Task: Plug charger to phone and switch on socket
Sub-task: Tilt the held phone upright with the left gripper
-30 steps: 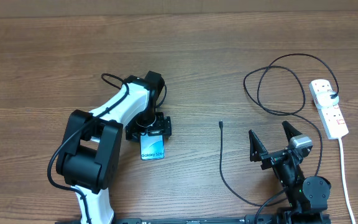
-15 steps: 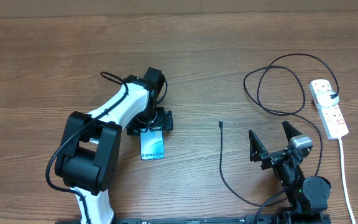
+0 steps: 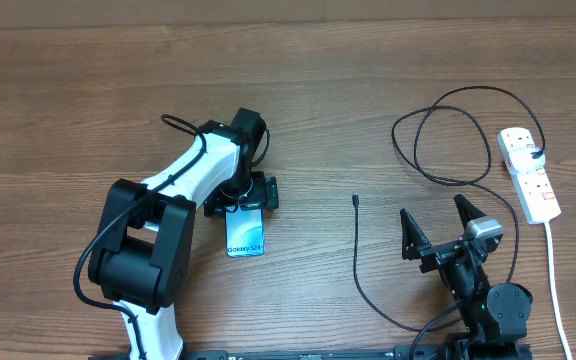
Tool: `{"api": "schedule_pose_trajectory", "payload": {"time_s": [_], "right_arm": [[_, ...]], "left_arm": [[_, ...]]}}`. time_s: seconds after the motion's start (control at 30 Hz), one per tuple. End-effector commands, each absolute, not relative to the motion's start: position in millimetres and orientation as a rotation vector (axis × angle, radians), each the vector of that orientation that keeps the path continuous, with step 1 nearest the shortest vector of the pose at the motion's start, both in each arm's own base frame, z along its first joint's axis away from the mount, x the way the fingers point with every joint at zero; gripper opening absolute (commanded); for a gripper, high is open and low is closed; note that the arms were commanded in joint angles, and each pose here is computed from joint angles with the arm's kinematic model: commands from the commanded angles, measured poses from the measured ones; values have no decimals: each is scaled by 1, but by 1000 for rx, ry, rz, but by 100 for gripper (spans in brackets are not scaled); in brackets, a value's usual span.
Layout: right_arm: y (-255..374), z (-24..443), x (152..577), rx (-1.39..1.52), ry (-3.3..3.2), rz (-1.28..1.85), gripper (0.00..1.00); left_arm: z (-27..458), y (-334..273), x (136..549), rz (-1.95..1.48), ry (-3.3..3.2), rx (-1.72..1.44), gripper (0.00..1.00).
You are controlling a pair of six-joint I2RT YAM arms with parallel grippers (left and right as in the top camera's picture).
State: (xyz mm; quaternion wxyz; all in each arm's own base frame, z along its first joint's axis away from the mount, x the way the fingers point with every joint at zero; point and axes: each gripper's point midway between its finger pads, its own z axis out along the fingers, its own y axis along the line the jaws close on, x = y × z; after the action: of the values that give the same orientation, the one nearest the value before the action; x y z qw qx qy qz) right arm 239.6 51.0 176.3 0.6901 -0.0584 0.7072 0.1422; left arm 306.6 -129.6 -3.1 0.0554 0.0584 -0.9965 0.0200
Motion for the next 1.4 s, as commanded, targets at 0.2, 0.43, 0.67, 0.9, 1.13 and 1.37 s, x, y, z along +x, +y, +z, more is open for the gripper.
{"api": "schedule_pose_trajectory", "payload": {"time_s": [0.2, 0.43, 0.67, 0.9, 1.13, 1.37], "right_arm": [[51, 175, 240, -128, 1579, 319, 100], [51, 175, 240, -128, 1579, 319, 100], [51, 175, 240, -128, 1579, 319, 100], [51, 175, 240, -128, 1579, 319, 100], [51, 175, 240, -128, 1579, 319, 100], [51, 175, 240, -128, 1579, 319, 100]], "left_arm": [[-28, -139, 292, 78, -2960, 121, 100], [-30, -133, 302, 23, -3007, 144, 100], [-30, -133, 303, 26, -3012, 151, 100], [-28, -127, 285, -19, -2940, 150, 93], [-41, -122, 268, -25, -2910, 143, 98], [-43, -117, 255, -52, -2869, 141, 89]]}}
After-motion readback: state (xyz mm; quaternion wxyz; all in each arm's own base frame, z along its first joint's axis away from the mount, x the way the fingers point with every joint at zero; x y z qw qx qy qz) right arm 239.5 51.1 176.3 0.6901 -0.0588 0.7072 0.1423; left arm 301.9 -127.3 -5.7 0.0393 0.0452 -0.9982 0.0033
